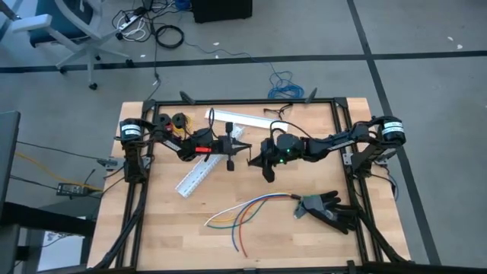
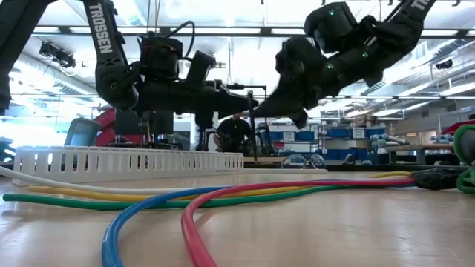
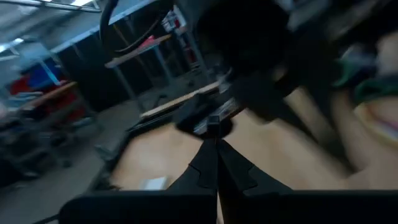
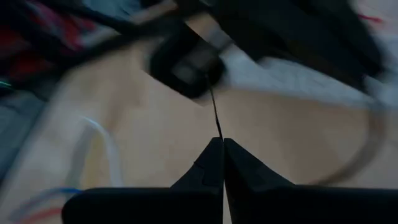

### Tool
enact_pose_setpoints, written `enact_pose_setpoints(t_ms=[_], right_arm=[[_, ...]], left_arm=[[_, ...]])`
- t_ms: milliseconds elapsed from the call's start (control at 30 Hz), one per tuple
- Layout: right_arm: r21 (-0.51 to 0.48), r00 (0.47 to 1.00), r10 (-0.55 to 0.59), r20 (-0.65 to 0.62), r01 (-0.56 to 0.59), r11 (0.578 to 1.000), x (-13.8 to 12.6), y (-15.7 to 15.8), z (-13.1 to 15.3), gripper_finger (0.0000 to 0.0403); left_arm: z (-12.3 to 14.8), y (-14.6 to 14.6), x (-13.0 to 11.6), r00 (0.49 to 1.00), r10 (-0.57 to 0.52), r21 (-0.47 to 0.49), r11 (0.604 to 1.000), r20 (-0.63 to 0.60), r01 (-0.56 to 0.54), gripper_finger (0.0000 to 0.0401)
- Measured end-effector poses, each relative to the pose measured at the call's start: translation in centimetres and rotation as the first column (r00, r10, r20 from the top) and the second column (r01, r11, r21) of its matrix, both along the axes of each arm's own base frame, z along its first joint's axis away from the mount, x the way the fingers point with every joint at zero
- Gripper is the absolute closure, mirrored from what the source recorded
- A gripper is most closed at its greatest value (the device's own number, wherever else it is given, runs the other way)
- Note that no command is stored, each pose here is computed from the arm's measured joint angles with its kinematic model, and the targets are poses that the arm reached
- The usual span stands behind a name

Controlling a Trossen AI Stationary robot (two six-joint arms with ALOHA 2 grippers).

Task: Ziptie cables
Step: Wrap the black zip tie on the cables

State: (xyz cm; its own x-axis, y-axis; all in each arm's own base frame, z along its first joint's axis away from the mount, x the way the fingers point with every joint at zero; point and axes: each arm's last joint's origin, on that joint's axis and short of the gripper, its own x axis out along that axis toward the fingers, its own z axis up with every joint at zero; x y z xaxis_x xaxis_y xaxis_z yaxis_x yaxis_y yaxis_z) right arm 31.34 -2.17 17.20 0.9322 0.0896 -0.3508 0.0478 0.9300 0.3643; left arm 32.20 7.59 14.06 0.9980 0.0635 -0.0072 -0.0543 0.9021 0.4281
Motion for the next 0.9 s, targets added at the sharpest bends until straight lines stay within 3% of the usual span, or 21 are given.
enact_pose_setpoints(t_ms=[67,267,567,667,733,800,900], right_arm=[[0.047,0.999,0.012,0.040,-0.014,0.999,0.2,-0.5,0.2,0.0403],[0.131,0.999,-0.052,0.002,0.052,0.990,-0.1,-2.2,-0.2,0.0403],[0.153,0.997,-0.061,-0.051,0.068,0.986,-0.4,-2.9,-0.6,0.0403],[0.053,0.995,-0.033,-0.092,0.038,0.998,-0.6,-2.9,-1.1,0.0403],[-0.095,0.992,-0.012,-0.125,0.000,0.996,-0.7,-2.7,-1.5,0.0403],[-0.273,0.985,-0.009,-0.170,-0.038,0.961,-0.8,-2.3,-1.9,0.0403],[-0.505,0.970,-0.055,-0.237,-0.075,0.860,-1.0,-1.9,-2.3,0.0403]], left_arm=[[-0.3,-0.1,0.0,0.999,0.017,0.054,0.998,-0.030,-0.015,0.0401],[-0.5,0.0,0.0,0.996,0.056,0.236,0.971,-0.067,-0.038,0.0401],[-0.4,0.1,0.0,0.993,0.103,0.324,0.943,-0.059,-0.078,0.0401],[-0.4,0.1,0.0,0.993,0.102,0.324,0.943,-0.059,-0.078,0.0401],[-0.4,0.2,0.0,0.993,0.103,0.320,0.944,-0.064,-0.078,0.0401],[-0.5,0.4,-0.1,0.992,0.107,0.288,0.954,-0.065,-0.084,0.0401],[-0.4,0.9,-0.2,0.991,0.121,0.187,0.976,-0.056,-0.109,0.0401]])
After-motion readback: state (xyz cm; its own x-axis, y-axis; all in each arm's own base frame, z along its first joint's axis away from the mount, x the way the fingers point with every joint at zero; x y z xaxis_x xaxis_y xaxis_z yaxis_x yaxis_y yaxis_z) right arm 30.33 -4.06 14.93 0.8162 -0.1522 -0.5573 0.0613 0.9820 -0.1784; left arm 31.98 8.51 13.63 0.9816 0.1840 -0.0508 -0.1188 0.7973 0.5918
